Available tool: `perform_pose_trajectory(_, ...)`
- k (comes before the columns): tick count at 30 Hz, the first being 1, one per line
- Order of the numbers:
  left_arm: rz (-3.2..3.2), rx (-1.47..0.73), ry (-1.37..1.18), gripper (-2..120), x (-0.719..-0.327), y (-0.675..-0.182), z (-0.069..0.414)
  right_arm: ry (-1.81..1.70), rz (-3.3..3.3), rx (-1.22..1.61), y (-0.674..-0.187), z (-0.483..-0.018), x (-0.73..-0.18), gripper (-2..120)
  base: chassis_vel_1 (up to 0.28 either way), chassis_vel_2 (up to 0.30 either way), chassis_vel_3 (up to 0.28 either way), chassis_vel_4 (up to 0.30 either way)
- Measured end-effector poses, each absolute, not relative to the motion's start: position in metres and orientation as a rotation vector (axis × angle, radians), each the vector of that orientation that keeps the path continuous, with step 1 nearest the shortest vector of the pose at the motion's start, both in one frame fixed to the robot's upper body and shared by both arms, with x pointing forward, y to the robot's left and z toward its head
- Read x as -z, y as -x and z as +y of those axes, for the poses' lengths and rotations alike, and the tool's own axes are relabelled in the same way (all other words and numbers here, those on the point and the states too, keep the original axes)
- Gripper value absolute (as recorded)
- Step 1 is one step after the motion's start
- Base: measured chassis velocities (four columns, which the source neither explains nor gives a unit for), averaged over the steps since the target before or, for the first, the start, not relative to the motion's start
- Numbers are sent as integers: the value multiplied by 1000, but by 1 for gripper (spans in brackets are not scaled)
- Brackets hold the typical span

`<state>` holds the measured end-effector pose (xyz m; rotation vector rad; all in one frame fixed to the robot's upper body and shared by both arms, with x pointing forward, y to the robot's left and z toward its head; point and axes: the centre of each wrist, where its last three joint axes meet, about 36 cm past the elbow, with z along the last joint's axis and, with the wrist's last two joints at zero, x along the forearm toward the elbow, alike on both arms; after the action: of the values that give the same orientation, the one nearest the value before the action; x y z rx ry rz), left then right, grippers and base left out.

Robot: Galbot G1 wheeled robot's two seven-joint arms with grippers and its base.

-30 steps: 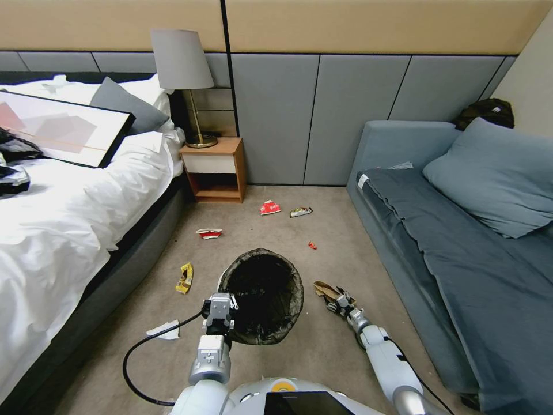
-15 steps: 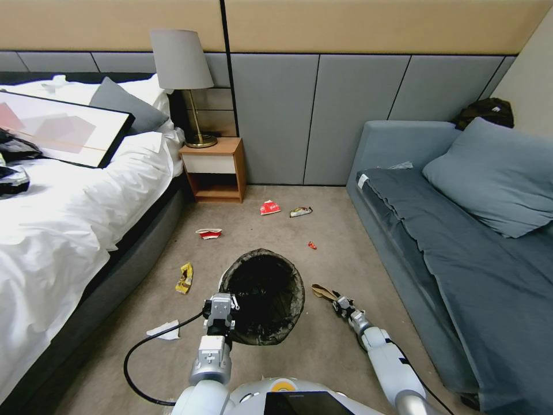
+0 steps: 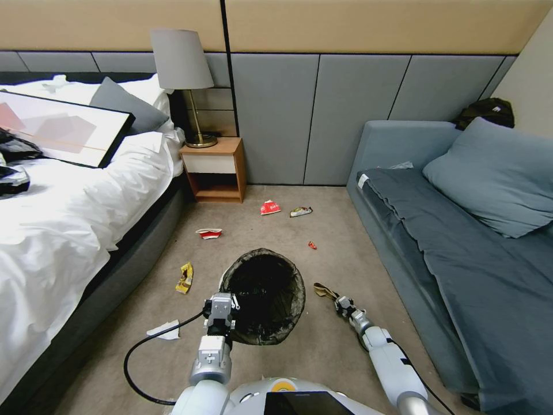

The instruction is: Pick up the trash bin, then pick up the garbage from the floor and place it into the trash bin.

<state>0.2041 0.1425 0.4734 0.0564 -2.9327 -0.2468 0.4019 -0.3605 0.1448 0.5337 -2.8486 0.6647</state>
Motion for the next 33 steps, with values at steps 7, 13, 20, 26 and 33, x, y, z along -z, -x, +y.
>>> perform_pose_trajectory(7,-2927,245,-61,1,-472,-204,143,-369,-3167,-572,-416,-339,-215,0,0,0,0,0)
perform_pose_trajectory(13,-2919,241,-61,1,-470,-203,144,-334,-3426,-482,-416,-311,-311,0,0,0,0,0)
perform_pose_trajectory(20,-2899,245,-45,1,-465,-204,145,-598,-3615,-405,-378,-257,-408,0,0,0,0,0)
perform_pose_trajectory(26,-2900,242,-41,1,-464,-205,144,-1031,-3517,-73,-315,-186,-436,0,0,0,0,0)
perform_pose_trajectory(33,-2897,237,-30,1,-462,-206,142,-1189,-3301,72,-276,-147,-398,0,0,0,0,0)
